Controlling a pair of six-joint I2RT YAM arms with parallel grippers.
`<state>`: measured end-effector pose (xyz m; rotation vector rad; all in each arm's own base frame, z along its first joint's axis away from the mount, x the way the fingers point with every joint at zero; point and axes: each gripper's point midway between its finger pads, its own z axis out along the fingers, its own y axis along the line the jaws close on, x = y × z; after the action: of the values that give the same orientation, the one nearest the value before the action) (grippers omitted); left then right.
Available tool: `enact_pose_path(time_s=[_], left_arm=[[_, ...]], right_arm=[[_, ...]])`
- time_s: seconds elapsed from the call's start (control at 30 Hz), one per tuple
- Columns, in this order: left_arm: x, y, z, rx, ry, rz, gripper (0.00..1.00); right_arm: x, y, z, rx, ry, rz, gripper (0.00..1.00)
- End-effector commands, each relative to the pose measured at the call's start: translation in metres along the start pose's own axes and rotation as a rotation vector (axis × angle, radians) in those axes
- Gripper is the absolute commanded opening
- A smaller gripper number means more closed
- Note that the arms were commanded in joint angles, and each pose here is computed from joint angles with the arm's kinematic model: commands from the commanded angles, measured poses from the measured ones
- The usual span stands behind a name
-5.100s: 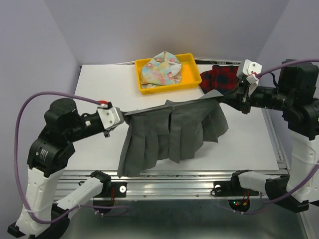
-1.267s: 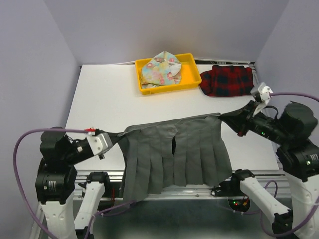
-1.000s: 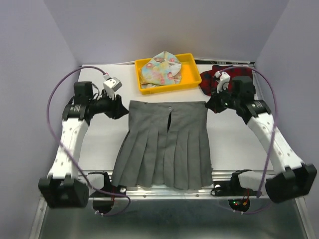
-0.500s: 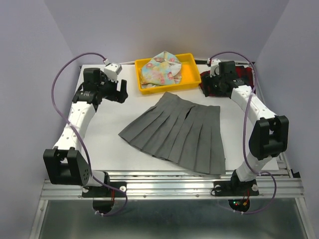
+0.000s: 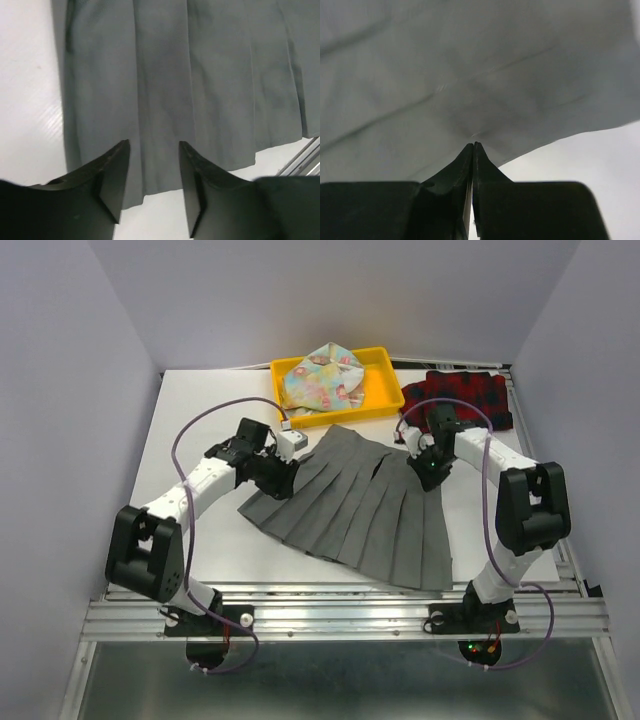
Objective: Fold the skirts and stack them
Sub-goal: Flatten the skirt out
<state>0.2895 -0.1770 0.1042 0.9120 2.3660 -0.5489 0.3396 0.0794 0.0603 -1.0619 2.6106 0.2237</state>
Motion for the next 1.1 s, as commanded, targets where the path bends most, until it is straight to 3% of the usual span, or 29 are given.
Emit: enact_pose_path(time_s=[0.0, 0.17, 0.37, 0.53, 0.7, 0.8, 0.87, 0.93, 1.07], left_arm=[[0.009, -0.004, 0.026, 0.059, 0.084, -0.053, 0.49], [0.008, 0.014, 0.05, 0.029, 0.14, -0.095, 0.42], [0.007, 0.05, 0.075, -0.004, 0.205, -0.147, 0.36], [-0.019, 0.08, 0.079, -0.064, 0.174, -0.115, 0.36], [-0.042, 0.075, 0.074, 0.003, 0.139, -0.036, 0.47], [-0.054, 0.071, 0.062, 0.006, 0.1, -0.006, 0.51], [-0.063, 0.069, 0.049, -0.007, 0.062, 0.013, 0.55], [-0.066, 0.066, 0.04, -0.02, 0.048, 0.01, 0.56], [-0.072, 0.04, 0.005, 0.004, -0.015, 0.06, 0.64]], right_arm=[[0.043, 0.033, -0.001, -0.071, 0.16, -0.189, 0.04], [0.07, 0.088, 0.018, -0.162, 0.287, -0.314, 0.02], [0.067, 0.178, 0.023, -0.367, 0.348, -0.388, 0.02], [0.038, 0.253, 0.017, -0.587, 0.307, -0.304, 0.06], [-0.011, 0.309, -0.028, -0.824, 0.157, -0.212, 0.17], [-0.052, 0.304, -0.062, -0.823, 0.012, -0.197, 0.23], [-0.079, 0.265, -0.073, -0.761, -0.098, -0.131, 0.36], [-0.097, 0.213, -0.075, -0.66, -0.186, -0.088, 0.38], [-0.07, 0.155, -0.045, -0.418, -0.091, -0.175, 0.37]])
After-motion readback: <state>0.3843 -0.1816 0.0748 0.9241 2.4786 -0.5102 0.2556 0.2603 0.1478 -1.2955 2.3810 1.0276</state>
